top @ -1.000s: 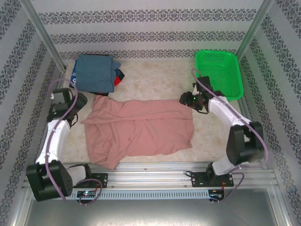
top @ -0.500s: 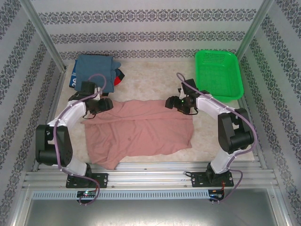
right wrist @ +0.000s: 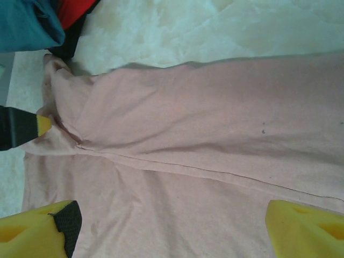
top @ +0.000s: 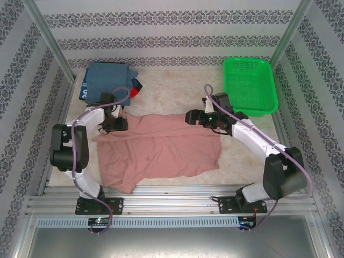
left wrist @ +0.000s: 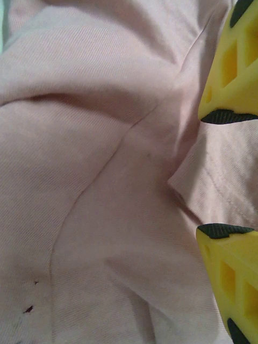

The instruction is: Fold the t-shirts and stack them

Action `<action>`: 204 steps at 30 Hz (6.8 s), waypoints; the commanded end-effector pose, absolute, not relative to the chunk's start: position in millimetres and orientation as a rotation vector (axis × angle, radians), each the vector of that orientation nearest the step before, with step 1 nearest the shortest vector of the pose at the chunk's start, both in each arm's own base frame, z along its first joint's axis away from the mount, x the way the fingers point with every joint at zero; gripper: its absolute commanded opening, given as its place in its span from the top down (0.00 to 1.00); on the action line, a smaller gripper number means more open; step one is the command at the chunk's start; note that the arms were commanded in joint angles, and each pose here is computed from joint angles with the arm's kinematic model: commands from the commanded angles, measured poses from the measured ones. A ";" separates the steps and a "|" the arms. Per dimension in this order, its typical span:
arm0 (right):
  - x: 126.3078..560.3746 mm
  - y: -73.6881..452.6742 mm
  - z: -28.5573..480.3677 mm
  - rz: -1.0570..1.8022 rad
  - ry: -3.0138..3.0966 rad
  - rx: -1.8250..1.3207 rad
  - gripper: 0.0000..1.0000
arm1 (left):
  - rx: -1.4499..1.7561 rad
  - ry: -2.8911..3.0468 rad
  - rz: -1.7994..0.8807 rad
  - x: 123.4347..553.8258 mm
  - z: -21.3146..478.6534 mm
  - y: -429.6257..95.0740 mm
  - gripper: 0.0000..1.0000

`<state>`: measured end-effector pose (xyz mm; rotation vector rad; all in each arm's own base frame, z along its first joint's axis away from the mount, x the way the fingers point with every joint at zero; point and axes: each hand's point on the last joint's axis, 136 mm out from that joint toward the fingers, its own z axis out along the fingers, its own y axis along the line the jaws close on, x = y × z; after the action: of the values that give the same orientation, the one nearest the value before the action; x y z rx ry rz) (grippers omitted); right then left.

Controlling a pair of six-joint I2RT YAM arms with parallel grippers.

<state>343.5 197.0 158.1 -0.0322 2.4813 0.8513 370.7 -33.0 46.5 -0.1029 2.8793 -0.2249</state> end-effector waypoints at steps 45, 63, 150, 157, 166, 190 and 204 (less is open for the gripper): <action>343.2 224.4 184.9 0.894 2.398 -0.172 0.05 | -0.055 2.804 -0.204 350.2 68.1 -38.0 0.84; 330.9 216.0 189.0 0.887 2.401 -0.156 0.02 | -0.072 2.801 -0.135 388.2 40.7 -28.8 0.62; 353.1 176.5 126.9 0.585 2.687 0.052 0.02 | -0.504 2.634 -0.275 297.2 136.0 -57.8 0.39; 369.8 186.8 90.4 0.526 2.823 0.110 0.05 | -0.623 2.689 -0.030 355.1 88.5 -33.9 0.49; 371.3 151.8 35.8 0.305 2.928 0.351 0.21 | -0.814 2.697 0.165 372.2 29.0 2.0 0.52; 400.3 166.1 80.6 0.409 2.835 0.388 0.24 | -0.869 2.662 -0.043 420.0 14.3 17.4 0.51; 414.9 129.7 12.5 0.164 2.890 0.714 0.32 | -0.852 2.626 -0.124 431.0 17.5 7.4 0.52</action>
<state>421.2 157.7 29.5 0.6064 2.8576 0.3620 417.8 20.3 23.2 -0.8878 2.6363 -0.0329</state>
